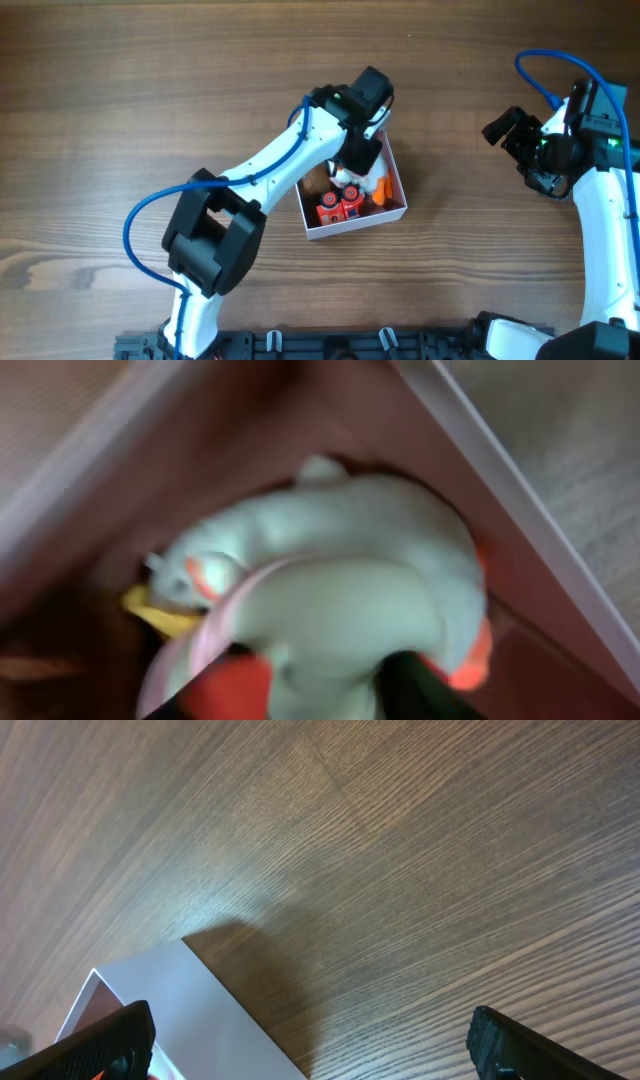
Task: Pack container
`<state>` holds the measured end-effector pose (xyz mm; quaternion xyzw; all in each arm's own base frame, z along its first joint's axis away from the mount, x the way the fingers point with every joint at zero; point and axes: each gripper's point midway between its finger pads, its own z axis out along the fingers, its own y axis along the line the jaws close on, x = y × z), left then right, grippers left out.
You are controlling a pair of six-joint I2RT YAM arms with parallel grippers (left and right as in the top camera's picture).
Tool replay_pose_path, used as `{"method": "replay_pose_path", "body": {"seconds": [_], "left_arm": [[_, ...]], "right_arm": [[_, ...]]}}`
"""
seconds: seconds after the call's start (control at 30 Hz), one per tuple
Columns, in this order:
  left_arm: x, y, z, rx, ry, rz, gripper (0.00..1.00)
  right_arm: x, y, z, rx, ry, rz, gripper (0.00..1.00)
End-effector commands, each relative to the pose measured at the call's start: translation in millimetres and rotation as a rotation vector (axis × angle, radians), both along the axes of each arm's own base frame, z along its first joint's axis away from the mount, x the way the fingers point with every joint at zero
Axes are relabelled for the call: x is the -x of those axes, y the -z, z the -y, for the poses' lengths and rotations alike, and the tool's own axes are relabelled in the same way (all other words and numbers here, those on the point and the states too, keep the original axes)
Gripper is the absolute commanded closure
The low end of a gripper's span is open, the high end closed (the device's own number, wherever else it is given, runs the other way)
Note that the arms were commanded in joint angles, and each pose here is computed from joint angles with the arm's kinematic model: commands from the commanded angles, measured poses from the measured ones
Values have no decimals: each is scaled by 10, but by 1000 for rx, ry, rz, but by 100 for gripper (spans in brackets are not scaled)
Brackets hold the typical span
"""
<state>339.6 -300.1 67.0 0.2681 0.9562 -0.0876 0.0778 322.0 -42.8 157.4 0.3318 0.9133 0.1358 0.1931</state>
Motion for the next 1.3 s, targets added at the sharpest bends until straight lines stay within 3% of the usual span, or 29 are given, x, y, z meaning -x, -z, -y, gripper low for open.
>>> {"method": "replay_pose_path", "body": {"seconds": [0.0, 0.1, 0.23, 0.33, 0.43, 0.57, 0.6, 0.67, 0.77, 0.93, 1.03, 1.1, 1.27], "left_arm": [[-244, 210, -300, -72, -89, 26, 56], [-385, 211, -507, -80, -189, 26, 56], [-395, 144, -484, -51, -192, 18, 56], [-376, -177, -293, 56, -167, 28, 54], [-285, -801, -95, 188, -122, 103, 52], [-150, -1096, 18, 222, -74, 160, 39], [-132, -1088, 24, 220, -72, 155, 43], [-7, -994, 0, 182, -61, 109, 66], [34, -636, -175, 55, -79, 97, 67], [129, 238, -275, -43, -82, -11, 67], [128, 489, -278, -69, -81, -40, 67], [59, 363, -232, -47, -83, -10, 61], [-101, -647, -17, 97, -71, 153, 50]], "right_arm": [[-24, -26, -10, -12, 2, 9, 0], [-24, -26, -10, -12, 2, 9, 0], [-24, -26, -10, -12, 2, 9, 1], [-24, -26, -10, -12, 2, 9, 0], [-24, -26, -10, -12, 2, 9, 0], [-24, -26, -10, -12, 2, 9, 0], [-24, -26, -10, -12, 2, 9, 0], [-24, -26, -10, -12, 2, 9, 1], [-24, -26, -10, -12, 2, 9, 1], [-24, -26, -10, -12, 2, 9, 0], [-24, -26, -10, -12, 2, 9, 0], [-24, -26, -10, -12, 2, 9, 0], [-24, -26, -10, -12, 2, 9, 0]]}}
